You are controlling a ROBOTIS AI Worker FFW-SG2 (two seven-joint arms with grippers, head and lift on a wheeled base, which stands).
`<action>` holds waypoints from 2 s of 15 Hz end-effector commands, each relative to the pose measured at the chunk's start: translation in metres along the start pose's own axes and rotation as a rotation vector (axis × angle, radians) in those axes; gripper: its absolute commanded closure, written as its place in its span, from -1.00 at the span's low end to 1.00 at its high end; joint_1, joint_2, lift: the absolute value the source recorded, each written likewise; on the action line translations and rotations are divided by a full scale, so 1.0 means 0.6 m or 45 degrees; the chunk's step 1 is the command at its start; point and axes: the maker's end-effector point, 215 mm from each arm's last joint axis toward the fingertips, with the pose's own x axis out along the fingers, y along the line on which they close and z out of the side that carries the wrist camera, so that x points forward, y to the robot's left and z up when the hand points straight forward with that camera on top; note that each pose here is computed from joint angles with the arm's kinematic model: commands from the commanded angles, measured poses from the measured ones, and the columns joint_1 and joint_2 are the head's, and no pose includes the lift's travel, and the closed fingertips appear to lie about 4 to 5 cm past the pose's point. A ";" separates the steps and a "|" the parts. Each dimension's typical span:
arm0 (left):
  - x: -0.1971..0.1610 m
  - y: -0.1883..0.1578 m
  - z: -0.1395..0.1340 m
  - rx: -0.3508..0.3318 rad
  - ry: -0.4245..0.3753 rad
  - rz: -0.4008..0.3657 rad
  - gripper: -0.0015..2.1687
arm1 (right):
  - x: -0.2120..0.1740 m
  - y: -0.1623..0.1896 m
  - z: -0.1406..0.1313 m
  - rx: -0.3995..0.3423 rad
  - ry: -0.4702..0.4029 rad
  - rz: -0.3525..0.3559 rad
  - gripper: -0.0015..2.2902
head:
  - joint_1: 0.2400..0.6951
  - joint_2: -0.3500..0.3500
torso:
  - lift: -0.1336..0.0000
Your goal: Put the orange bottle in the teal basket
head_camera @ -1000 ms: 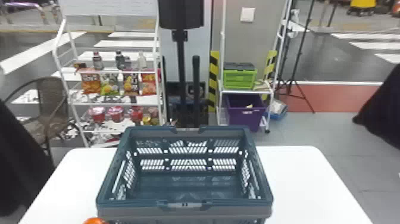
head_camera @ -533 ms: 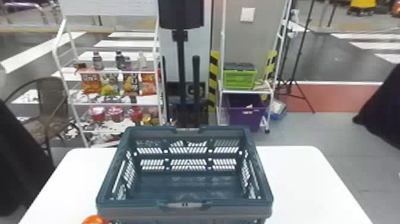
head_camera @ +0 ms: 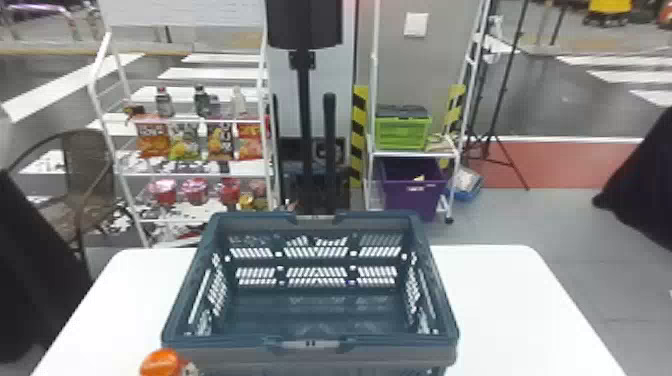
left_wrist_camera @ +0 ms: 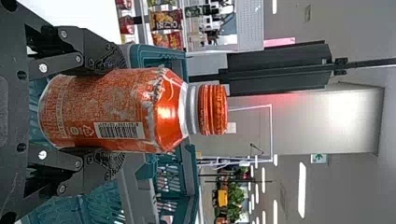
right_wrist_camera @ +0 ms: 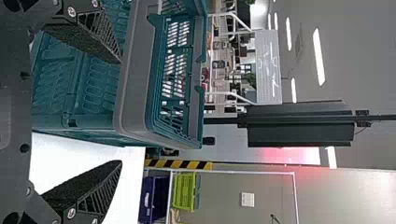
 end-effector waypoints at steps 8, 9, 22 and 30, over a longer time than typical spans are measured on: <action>0.062 0.035 0.043 0.052 0.345 0.007 -0.38 | 0.000 -0.026 -0.036 0.004 0.042 -0.036 -0.88 | 0.14 0.00 | 1.00; 0.071 0.045 0.041 0.031 0.395 0.025 -0.38 | -0.001 -0.036 -0.040 0.008 0.046 -0.052 -0.88 | 0.14 0.00 | 1.00; 0.260 -0.001 0.123 0.098 0.428 -0.192 -0.42 | -0.002 -0.061 -0.078 0.012 0.097 -0.110 -0.88 | 0.14 0.00 | 1.00; 0.422 -0.108 0.020 0.330 0.705 -0.632 -0.42 | -0.022 -0.081 -0.110 0.017 0.147 -0.158 -0.88 | 0.14 0.00 | 1.00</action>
